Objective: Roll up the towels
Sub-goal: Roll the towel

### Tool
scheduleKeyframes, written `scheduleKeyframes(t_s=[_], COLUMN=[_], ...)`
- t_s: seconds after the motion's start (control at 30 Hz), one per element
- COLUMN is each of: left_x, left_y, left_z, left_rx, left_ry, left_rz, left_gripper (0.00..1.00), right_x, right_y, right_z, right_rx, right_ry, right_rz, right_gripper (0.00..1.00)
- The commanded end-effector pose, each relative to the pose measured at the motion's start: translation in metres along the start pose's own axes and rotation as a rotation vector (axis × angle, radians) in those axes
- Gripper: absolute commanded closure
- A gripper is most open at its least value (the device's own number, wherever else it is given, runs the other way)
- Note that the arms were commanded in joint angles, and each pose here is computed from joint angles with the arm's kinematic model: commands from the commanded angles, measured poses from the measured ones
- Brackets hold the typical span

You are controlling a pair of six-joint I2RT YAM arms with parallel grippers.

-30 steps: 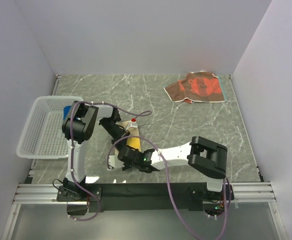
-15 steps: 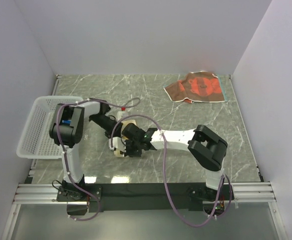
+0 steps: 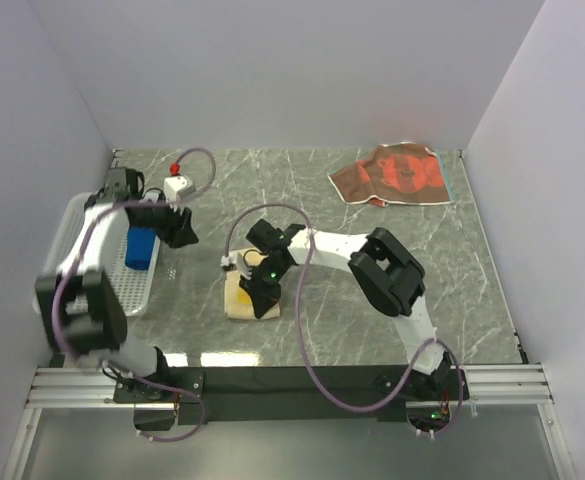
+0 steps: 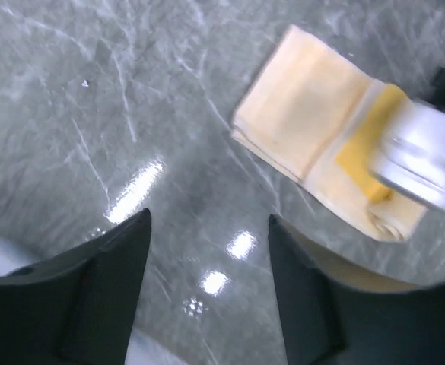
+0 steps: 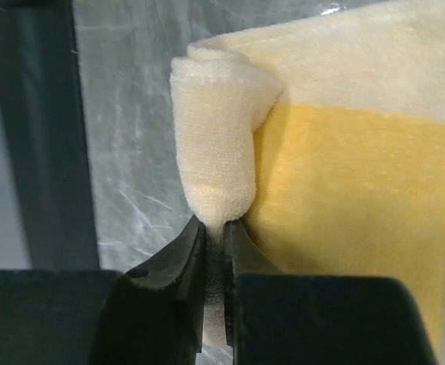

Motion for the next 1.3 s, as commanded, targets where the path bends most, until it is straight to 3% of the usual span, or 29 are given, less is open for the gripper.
scheduleKeyframes(t_s=[0.0, 0.03, 0.07, 0.23, 0.43, 0.53, 0.57, 0.7, 1.13, 1.27], left_x=[0.006, -0.003, -0.008, -0.041, -0.054, -0.062, -0.056, -0.054, -0.062, -0.081], left_y=[-0.024, -0.031, -0.033, -0.034, -0.001, 0.015, 0.024, 0.046, 0.097, 0.1], left_z=[-0.025, -0.041, -0.048, -0.115, -0.175, -0.183, -0.191, -0.202, -0.215, -0.215], left_rx=[0.137, 0.159, 0.168, 0.115, -0.014, -0.022, -0.034, -0.004, 0.039, -0.021], left_ry=[0.228, 0.275, 0.302, 0.551, 0.695, 0.689, 0.741, 0.837, 0.993, 0.974], left_rz=[-0.038, -0.036, -0.029, 0.015, 0.004, 0.044, 0.03, 0.05, 0.137, 0.231], left_gripper=[0.31, 0.25, 0.02, 0.01, 0.0, 0.1, 0.19, 0.29, 0.37, 0.63], right_x=[-0.046, -0.047, -0.042, -0.038, -0.042, -0.045, -0.043, -0.045, -0.036, -0.034], right_y=[0.014, 0.014, 0.013, 0.01, 0.014, 0.017, 0.016, 0.018, 0.016, 0.012], right_z=[-0.002, -0.003, -0.006, -0.024, -0.034, -0.038, -0.04, -0.046, -0.051, -0.049], right_rx=[0.158, 0.174, 0.185, 0.264, 0.329, 0.36, 0.365, 0.363, 0.378, 0.386], right_ry=[0.248, 0.275, 0.281, 0.39, 0.485, 0.53, 0.533, 0.589, 0.636, 0.639], right_rz=[0.148, 0.15, 0.136, 0.103, 0.105, 0.112, 0.106, 0.106, 0.096, 0.087], right_gripper=[1.0, 1.0, 1.0, 1.0, 1.0, 1.0, 1.0, 1.0, 1.0, 0.95])
Point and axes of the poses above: each gripper's point midway between its finger pads, its own y axis out along the fingers, its own z axis along the line the jaws close on, x = y × z, the point moved 5 cm from there along -y, back along the fingers, and after that the axes turned 6 degrees about y, right-handed, at the moved point
